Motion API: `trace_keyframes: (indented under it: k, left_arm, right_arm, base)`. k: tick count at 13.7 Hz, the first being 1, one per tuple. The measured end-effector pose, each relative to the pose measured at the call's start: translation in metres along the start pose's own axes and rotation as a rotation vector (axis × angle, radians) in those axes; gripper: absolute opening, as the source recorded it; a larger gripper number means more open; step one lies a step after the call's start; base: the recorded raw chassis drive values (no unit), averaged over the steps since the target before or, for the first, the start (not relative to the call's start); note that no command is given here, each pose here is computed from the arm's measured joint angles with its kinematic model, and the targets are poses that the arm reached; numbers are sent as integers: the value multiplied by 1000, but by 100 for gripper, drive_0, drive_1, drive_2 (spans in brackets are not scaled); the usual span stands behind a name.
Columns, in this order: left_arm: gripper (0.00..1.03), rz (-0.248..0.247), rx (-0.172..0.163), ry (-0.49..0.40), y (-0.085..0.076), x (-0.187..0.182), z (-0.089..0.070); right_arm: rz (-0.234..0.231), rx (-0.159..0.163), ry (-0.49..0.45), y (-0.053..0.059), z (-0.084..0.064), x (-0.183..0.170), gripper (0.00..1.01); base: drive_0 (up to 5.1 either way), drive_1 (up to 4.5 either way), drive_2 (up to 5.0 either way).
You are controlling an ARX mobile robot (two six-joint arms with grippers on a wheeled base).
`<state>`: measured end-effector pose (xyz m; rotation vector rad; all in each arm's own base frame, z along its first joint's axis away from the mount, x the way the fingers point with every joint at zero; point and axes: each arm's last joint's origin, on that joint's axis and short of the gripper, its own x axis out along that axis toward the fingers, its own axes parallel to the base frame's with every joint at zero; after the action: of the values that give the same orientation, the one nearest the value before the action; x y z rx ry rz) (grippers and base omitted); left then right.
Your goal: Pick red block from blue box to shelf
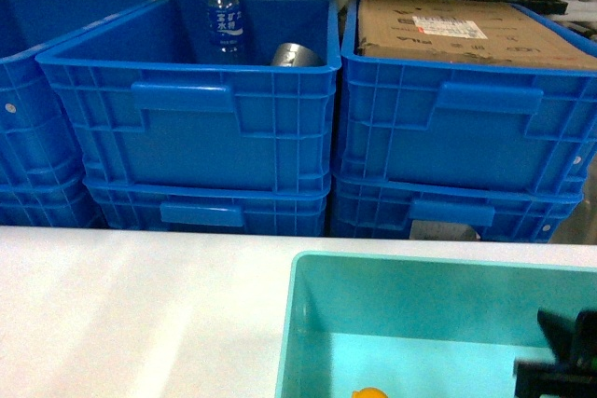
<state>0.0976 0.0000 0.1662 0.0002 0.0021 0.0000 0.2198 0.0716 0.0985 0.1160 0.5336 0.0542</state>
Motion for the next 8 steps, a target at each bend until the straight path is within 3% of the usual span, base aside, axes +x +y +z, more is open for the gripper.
trace_keyframes:
  k: [1,2,4,5,6,8]
  left_arm:
    - [98,0,0,0,0,0,0]
    - [98,0,0,0,0,0,0]
    - [98,0,0,0,0,0,0]
    - [98,0,0,0,0,0,0]
    - [98,0,0,0,0,0,0]
    - [98,0,0,0,0,0,0]
  right_arm:
    - [32,-18,-63,-1,28,-9,26]
    - [29,-53,-169,-4,56,-22,26]
    - [-17,-189,-465,-18,118,-66,26]
    - [-16,-227,-547,-26,137,-87,26]
    - [-1,-241,-588,-33,147,-106,26]
    - [49,-247,-638,-34,149,-142,26]
  base:
    - [0,0,0]
    - [0,0,0]
    - [0,0,0]
    - [0,0,0]
    - [0,0,0]
    - [0,0,0]
